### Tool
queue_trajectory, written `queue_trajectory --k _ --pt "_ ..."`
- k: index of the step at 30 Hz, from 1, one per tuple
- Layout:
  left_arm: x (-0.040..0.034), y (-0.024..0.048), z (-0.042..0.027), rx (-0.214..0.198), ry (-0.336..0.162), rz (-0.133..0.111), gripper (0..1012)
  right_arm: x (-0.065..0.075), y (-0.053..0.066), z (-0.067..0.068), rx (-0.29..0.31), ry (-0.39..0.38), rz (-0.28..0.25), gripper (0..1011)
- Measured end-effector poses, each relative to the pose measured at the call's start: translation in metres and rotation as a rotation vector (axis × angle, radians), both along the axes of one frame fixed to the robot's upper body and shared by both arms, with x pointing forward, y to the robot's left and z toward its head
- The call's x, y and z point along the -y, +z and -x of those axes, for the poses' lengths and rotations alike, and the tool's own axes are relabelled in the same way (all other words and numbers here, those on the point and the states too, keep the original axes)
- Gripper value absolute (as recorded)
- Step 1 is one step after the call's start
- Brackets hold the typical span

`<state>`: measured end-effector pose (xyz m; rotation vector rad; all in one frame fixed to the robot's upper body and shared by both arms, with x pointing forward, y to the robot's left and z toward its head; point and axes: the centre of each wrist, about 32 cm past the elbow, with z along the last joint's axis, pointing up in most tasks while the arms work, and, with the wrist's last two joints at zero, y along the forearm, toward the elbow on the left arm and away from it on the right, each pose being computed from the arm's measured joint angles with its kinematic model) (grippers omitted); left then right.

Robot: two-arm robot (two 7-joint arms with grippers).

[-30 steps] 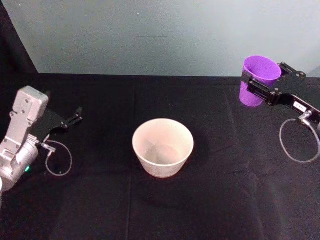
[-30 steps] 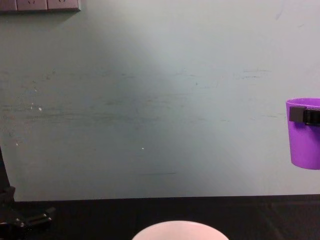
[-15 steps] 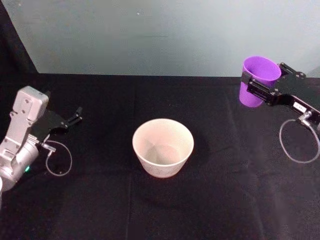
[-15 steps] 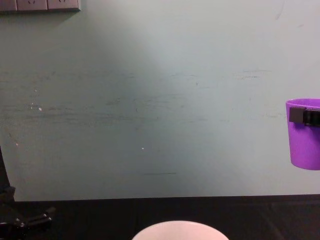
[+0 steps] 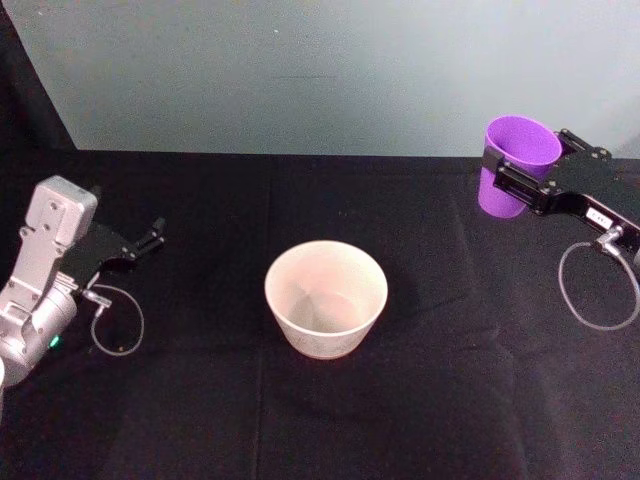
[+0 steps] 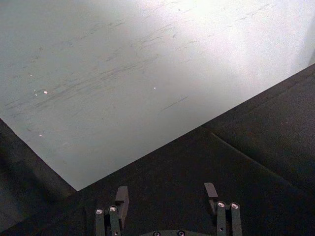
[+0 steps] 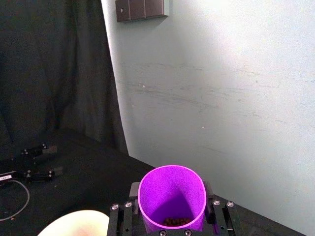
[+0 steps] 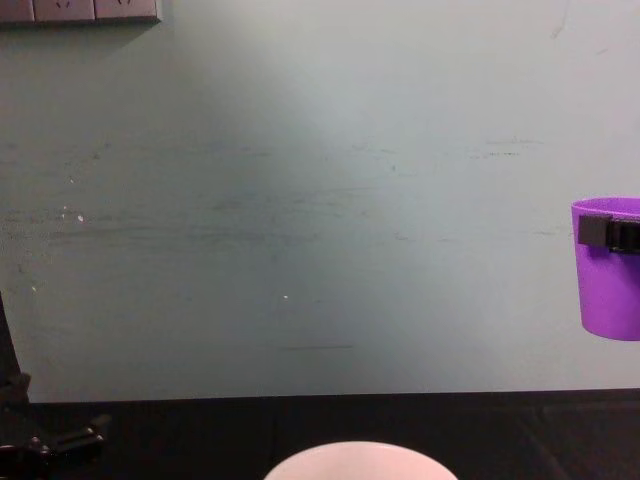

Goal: Pick up the cup and pour the mung beans from the cup into the bowl.

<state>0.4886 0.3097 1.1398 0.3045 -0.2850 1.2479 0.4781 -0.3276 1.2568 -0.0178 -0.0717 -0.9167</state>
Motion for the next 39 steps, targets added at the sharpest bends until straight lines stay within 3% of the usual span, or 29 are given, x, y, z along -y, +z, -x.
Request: queue_trajectory --k 39 --pt "0.0 0.0 0.0 0.0 0.0 0.0 1000 0.0 0.0 0.0 0.0 0.0 0.0 735"
